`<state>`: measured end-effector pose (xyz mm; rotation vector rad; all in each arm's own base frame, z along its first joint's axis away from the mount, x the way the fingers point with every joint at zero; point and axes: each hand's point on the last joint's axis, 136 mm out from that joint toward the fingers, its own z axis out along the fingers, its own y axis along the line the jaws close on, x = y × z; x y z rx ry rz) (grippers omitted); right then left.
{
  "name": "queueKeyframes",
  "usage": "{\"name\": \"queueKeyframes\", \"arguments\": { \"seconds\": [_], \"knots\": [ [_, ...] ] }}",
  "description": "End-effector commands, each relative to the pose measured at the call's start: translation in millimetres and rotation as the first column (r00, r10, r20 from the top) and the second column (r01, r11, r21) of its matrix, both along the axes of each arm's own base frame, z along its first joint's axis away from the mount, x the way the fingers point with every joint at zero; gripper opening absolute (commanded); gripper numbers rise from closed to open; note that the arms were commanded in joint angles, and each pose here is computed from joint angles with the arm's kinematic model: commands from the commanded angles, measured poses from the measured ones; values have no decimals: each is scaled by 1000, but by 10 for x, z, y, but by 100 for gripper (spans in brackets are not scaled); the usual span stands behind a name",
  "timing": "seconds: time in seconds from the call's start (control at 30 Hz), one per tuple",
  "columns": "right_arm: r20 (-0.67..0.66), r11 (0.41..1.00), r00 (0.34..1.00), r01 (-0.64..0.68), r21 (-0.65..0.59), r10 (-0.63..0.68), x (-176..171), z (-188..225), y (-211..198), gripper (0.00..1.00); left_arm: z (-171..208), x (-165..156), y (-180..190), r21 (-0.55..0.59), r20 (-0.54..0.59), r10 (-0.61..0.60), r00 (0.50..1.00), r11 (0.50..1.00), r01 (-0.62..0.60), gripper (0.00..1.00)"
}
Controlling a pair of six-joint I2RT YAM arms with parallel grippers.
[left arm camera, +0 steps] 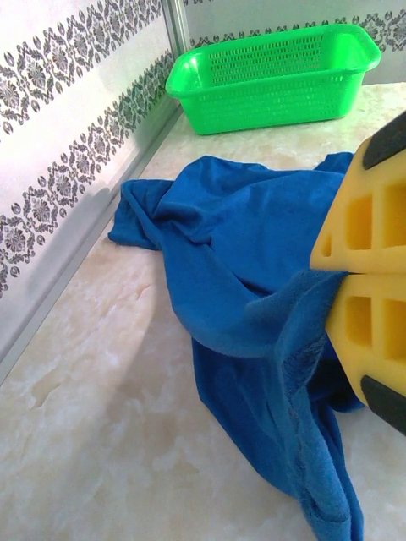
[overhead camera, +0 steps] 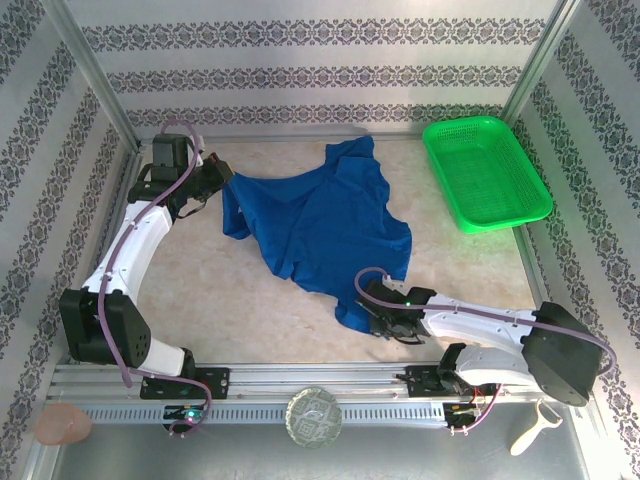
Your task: Fold the inside-out t-shirt
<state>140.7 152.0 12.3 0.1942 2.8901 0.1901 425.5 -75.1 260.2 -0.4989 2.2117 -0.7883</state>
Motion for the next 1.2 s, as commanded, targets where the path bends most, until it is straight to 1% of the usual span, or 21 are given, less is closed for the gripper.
{"name": "queueKeyframes", "arguments": {
  "seconds": [0.0,0.07,0.1,0.13,0.23,0.3,0.37,0.43,0.5,0.53,0.63,0.73,0.83,0.97,1.03,1.1,1.17],
  "knots": [
    [147,946,989,-20,323,-29,515,553,574,0,219,90,78,-31,39,14,999,999,-13,0],
    [252,911,963,-17,412,-97,952,1147,466,0,342,176,151,-56,60,24,998,998,-21,0],
    [318,891,938,-24,452,-136,1186,1541,363,0,439,239,195,-79,74,24,997,997,-18,0],
    [383,871,904,-25,491,-190,1434,1971,202,0,523,297,243,-106,83,22,996,994,-13,0],
    [514,815,799,-53,578,-312,1927,3110,-244,0,822,438,377,-154,124,27,992,988,-8,0],
    [571,785,730,-77,615,-376,2115,3707,-493,0,1006,474,443,-168,154,38,987,986,-12,0],
    [610,761,668,-100,640,-425,2208,4177,-676,0,1188,485,470,-180,193,42,980,984,-6,0],
    [639,741,610,-122,661,-469,2242,4564,-835,0,1320,485,503,-184,218,48,975,983,-8,0],
    [658,730,552,-123,672,-513,2239,4834,-1005,0,1414,479,554,-183,236,54,970,983,-10,0],
    [663,723,523,-122,680,-536,2230,4950,-1095,0,1441,477,592,-186,240,62,969,982,-17,0],
    [670,706,471,-131,696,-573,2201,5188,-1253,0,1468,489,683,-208,242,82,967,978,-30,0],
    [677,698,467,-161,698,-569,2182,5311,-1231,0,1471,508,709,-225,239,86,967,974,-31,0],
    [672,682,485,-193,706,-559,2131,5324,-1143,0,1498,504,678,-261,236,84,968,965,-20,0],
    [668,665,511,-226,712,-541,1986,5242,-968,0,1652,488,641,-336,265,109,958,942,-14,0],
    [671,674,527,-227,703,-522,1942,5129,-857,0,1642,547,641,-340,255,127,959,940,-34,0],
    [666,689,539,-200,696,-516,1987,4941,-805,0,1457,700,653,-331,203,134,970,942,-61,0],
    [638,693,565,-155,704,-523,2111,4654,-796,0,1142,912,654,-328,139,134,981,941,-82,0]
  ]
}}
